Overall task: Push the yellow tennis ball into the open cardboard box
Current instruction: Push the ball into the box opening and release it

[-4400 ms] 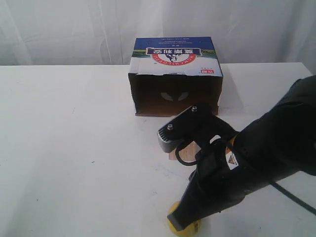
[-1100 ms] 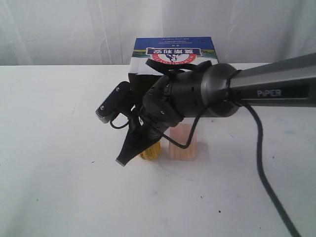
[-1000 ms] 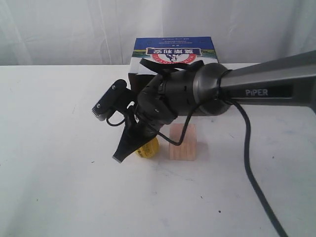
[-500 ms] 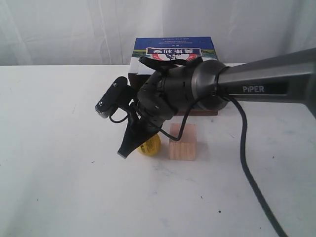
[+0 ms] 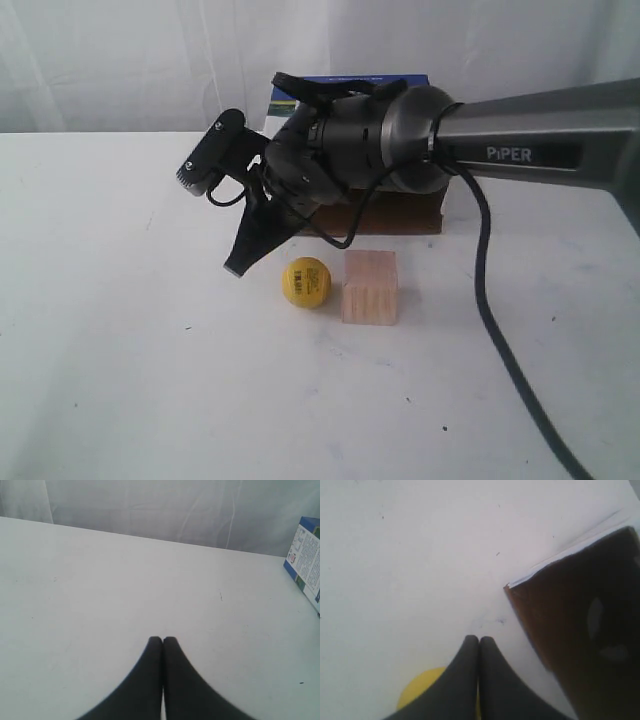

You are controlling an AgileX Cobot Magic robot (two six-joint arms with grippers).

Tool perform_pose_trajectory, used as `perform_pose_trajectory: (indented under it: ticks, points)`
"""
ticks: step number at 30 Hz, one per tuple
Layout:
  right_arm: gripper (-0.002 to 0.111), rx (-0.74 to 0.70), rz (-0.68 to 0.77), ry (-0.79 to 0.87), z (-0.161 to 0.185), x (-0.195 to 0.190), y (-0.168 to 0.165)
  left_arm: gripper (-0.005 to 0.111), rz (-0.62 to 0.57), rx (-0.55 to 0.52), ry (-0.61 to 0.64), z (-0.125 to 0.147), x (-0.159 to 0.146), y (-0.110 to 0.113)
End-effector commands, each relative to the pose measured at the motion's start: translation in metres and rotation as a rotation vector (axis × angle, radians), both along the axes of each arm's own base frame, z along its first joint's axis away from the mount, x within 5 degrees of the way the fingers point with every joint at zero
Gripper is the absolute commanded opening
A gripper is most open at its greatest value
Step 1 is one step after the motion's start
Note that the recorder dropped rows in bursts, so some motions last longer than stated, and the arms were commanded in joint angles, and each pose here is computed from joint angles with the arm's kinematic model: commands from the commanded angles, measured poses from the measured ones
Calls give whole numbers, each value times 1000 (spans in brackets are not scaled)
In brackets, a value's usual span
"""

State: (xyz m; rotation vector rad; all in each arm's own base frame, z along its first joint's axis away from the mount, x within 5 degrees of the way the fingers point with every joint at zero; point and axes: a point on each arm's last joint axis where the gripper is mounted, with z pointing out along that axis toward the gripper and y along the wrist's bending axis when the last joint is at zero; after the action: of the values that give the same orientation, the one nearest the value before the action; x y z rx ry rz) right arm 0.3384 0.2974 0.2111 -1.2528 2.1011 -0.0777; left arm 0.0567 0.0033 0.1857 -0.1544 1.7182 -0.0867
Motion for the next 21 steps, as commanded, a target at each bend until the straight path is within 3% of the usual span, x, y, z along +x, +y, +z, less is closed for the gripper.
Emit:
perform_pose_trajectory:
  ticks: [1,9,12,14,15,17,18,20,21]
  points:
    - [0,-46,-74,107,9,-13,-7,0,2,-2,-5,-1,0,0]
    - [0,-79,-56,391,-21,-39,5,0,2,-2,-5,-1,0,0]
    - [0,-126,-76,424,-48,-30,2,0,2,-2,-5,-1,0,0]
    - [0,-130,-60,293,-63,-1,-7,0,2,-2,-5,-1,0,0]
    - [0,-131,-71,211,-59,17,-14,0,2,-2,-5,-1,0,0]
    - [0,-181,-247,58,-5,52,-42,0,2,-2,-5,-1,0,0]
    - [0,-138,-286,-13,37,51,-50,0,2,-2,-5,-1,0,0]
    - [0,-83,-294,-54,73,37,-60,0,2,-2,-5,-1,0,0]
    - [0,-89,-292,-48,73,32,-62,0,2,-2,-5,-1,0,0]
